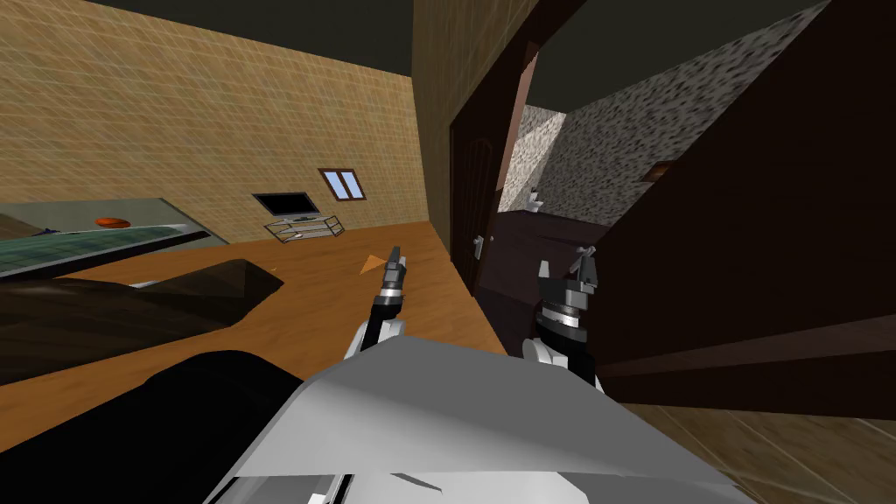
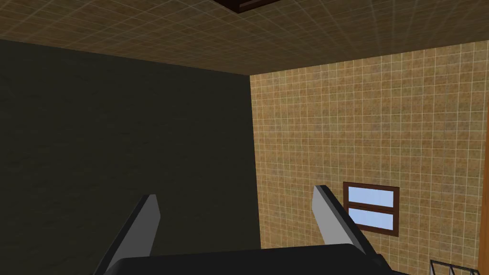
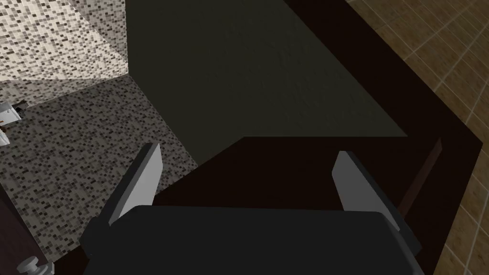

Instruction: Push the door open

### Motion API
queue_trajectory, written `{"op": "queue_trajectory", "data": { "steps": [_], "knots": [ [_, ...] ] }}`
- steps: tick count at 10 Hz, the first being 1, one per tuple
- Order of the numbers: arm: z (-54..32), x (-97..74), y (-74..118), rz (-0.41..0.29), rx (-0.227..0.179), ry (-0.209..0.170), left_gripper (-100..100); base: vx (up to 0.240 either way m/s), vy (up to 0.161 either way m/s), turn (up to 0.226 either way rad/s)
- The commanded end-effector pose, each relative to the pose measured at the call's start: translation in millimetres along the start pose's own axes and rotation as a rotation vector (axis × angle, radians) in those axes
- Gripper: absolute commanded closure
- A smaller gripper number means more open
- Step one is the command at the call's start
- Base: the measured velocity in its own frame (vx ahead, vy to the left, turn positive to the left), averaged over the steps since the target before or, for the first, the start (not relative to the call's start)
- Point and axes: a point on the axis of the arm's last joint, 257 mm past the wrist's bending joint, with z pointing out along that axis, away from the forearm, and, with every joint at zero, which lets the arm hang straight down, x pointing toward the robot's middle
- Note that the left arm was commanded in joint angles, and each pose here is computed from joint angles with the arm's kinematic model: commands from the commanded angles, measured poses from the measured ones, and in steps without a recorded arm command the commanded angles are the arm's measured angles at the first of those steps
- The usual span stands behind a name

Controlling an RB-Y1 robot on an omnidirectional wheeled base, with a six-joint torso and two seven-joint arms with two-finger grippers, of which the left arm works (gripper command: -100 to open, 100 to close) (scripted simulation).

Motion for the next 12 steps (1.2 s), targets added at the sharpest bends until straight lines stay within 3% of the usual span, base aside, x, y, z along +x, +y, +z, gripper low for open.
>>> {"op": "queue_trajectory", "data": {
  "steps": [1, 7, 12],
  "knots": [
    [0.7, 10.4, 7.8, -0.020, -0.011, 0.022, -100, 0.051, -0.055, -0.182],
    [1.0, 51.7, 36.8, -0.099, -0.058, 0.105, -100, 0.171, 0.077, -0.109],
    [-3.4, 102.3, 68.0, -0.183, -0.118, 0.201, -100, 0.151, 0.094, -0.160]
  ]
}}
